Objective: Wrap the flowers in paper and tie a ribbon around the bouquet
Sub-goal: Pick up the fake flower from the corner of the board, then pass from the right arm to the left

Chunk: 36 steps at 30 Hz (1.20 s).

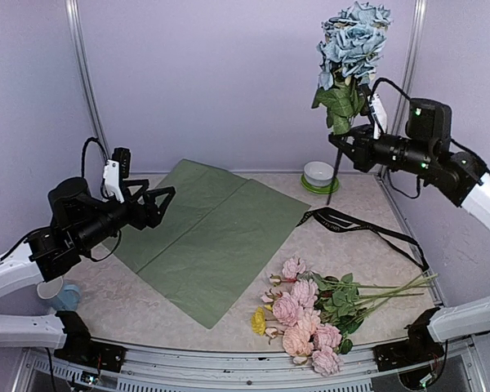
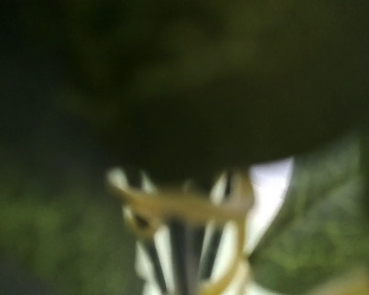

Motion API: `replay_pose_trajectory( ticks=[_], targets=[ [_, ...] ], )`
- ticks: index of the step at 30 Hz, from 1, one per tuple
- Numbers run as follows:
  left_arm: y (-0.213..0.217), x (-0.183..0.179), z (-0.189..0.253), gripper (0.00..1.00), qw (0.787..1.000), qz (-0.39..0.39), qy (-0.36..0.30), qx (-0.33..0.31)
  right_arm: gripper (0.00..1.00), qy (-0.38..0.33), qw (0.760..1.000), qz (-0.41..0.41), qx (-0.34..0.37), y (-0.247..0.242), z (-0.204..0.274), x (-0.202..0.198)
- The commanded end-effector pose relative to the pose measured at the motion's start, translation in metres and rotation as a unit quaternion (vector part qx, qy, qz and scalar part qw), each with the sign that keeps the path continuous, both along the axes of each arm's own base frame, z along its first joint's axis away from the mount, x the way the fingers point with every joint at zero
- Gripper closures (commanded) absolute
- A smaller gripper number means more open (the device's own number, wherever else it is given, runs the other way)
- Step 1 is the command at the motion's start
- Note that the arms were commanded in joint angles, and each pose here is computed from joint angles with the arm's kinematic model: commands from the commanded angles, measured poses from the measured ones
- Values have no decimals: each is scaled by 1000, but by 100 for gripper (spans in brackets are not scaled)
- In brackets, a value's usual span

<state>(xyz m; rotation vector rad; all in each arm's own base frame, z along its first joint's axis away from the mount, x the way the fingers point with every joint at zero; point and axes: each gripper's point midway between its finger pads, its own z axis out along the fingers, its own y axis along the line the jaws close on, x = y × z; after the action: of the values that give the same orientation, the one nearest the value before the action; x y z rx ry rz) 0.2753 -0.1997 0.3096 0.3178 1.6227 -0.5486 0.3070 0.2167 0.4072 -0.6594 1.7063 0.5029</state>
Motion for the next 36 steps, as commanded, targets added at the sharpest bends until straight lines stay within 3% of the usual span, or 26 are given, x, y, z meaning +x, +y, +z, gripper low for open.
replay_pose_trajectory(
  ticks=[1,3,7,10,15,18,20,24,25,28,30,31,32,36],
  targets=[
    [-64,-44,39,8,982,-180,-50,-20,100,-62,934,280,213,103,47,-71],
    [-88,-62,44,6,967,-246,-54,-32,100,-65,911,333,234,136,49,-87],
    [-121,-87,43,6,939,-337,-47,-44,100,-47,890,396,220,203,38,-108],
    [-129,-81,32,10,940,-338,-29,-36,100,-34,888,411,202,231,33,-112],
    [-135,-85,28,45,933,-357,-32,-32,100,1,881,435,185,259,9,-118],
    [-134,-82,27,74,937,-348,-31,-29,100,7,877,444,182,264,7,-121],
    [-131,-79,27,100,940,-338,-29,-35,100,6,877,446,178,266,8,-122],
    [-125,-77,31,100,944,-324,-17,-63,100,12,886,432,167,265,3,-117],
    [-124,-74,31,100,947,-313,-6,-73,97,17,891,424,162,265,0,-114],
    [-117,-53,21,100,957,-267,46,-101,35,21,916,373,147,262,-6,-97],
    [-103,-24,5,100,961,-215,106,-138,10,29,942,307,131,253,-16,-74],
    [-94,-9,-5,100,959,-192,137,-158,2,34,954,270,124,247,-21,-60],
    [-86,6,-22,100,953,-170,176,-178,0,42,965,229,116,238,-28,-46],
    [-52,56,-77,100,939,-71,267,-202,0,79,992,83,58,202,-64,2]
  ],
)
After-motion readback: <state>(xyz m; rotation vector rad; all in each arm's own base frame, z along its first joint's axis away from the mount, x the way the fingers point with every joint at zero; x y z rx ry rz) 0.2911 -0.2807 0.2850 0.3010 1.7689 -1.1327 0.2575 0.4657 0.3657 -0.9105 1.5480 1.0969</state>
